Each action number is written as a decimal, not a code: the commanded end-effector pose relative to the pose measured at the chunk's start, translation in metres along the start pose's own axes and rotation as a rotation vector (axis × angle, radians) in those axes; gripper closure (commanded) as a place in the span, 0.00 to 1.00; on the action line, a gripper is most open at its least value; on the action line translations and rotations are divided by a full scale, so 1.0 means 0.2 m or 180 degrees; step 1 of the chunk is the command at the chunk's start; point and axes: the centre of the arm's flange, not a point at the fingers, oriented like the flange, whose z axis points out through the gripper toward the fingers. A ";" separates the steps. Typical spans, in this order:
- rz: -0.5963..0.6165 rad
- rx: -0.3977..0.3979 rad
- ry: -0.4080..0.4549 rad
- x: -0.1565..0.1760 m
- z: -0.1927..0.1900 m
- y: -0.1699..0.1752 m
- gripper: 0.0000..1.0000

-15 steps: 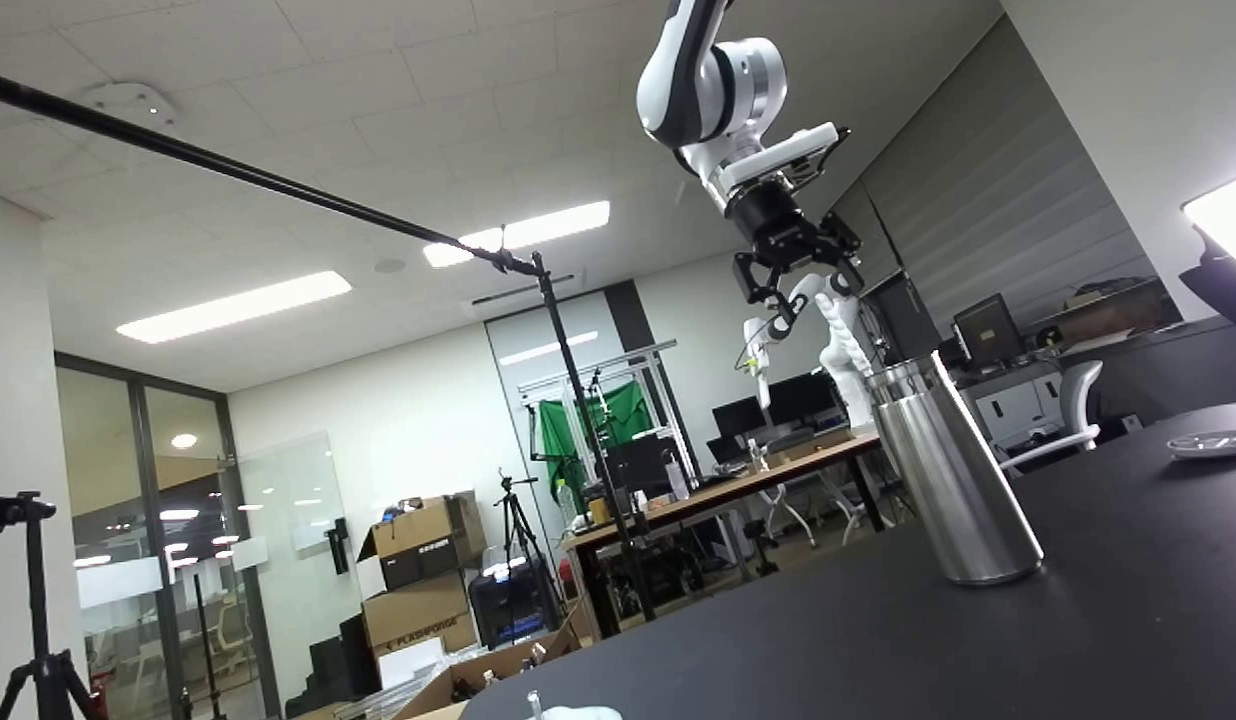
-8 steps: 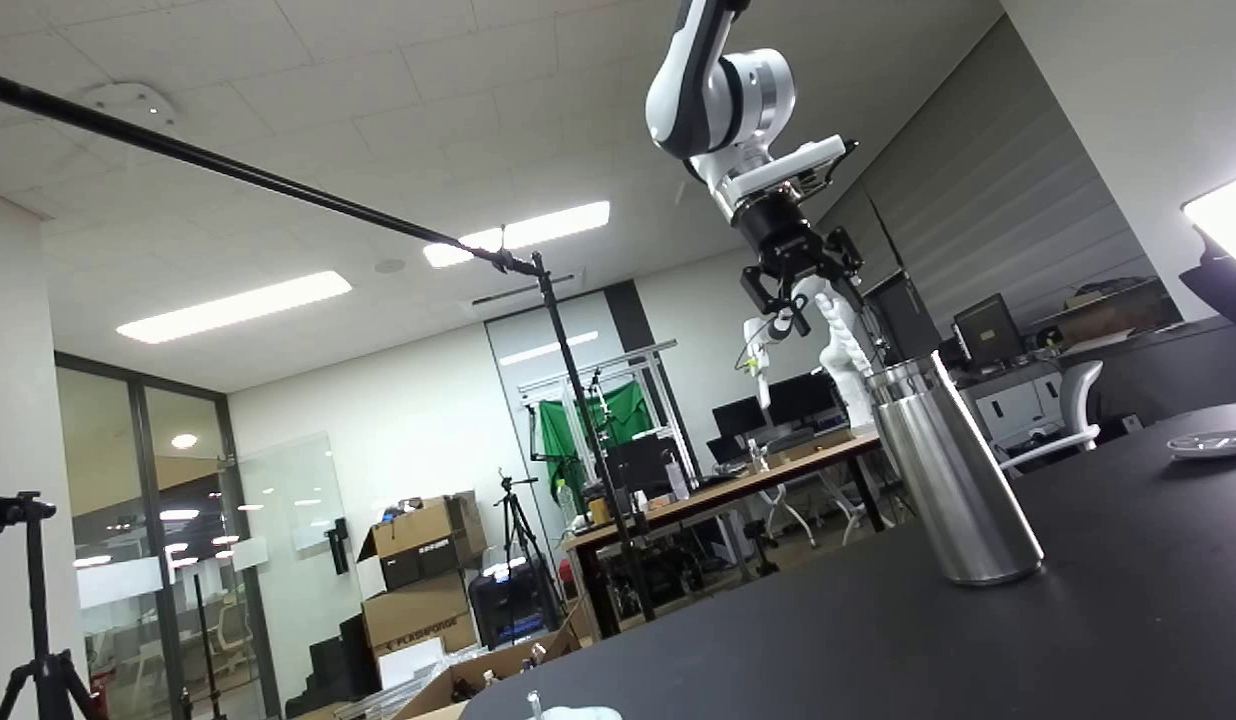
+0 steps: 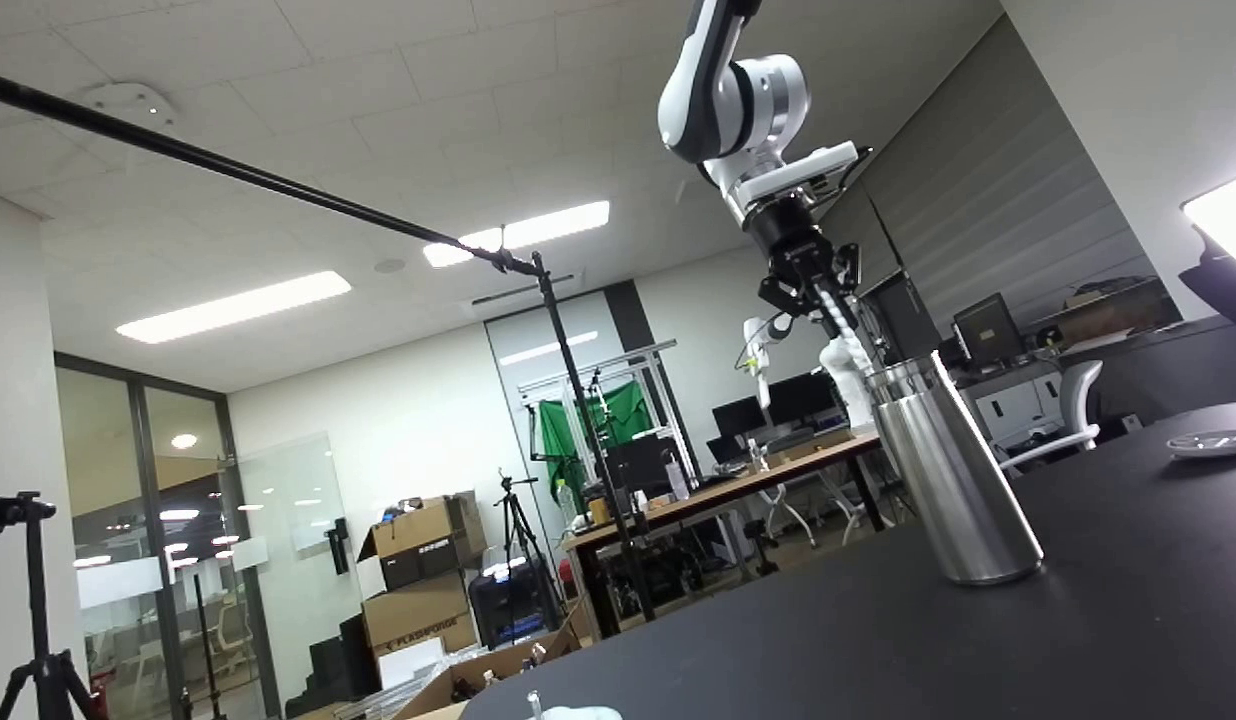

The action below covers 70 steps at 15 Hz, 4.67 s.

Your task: Use the brush to clean the inside of the silver bottle

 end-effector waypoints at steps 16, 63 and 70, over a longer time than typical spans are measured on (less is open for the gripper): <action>-0.0563 0.0277 0.0247 -0.55 -0.77 0.48 0.96; -0.1136 0.0066 0.0350 -0.45 -0.61 0.28 0.96; -0.1093 0.0076 0.0113 -0.34 -0.30 0.31 0.96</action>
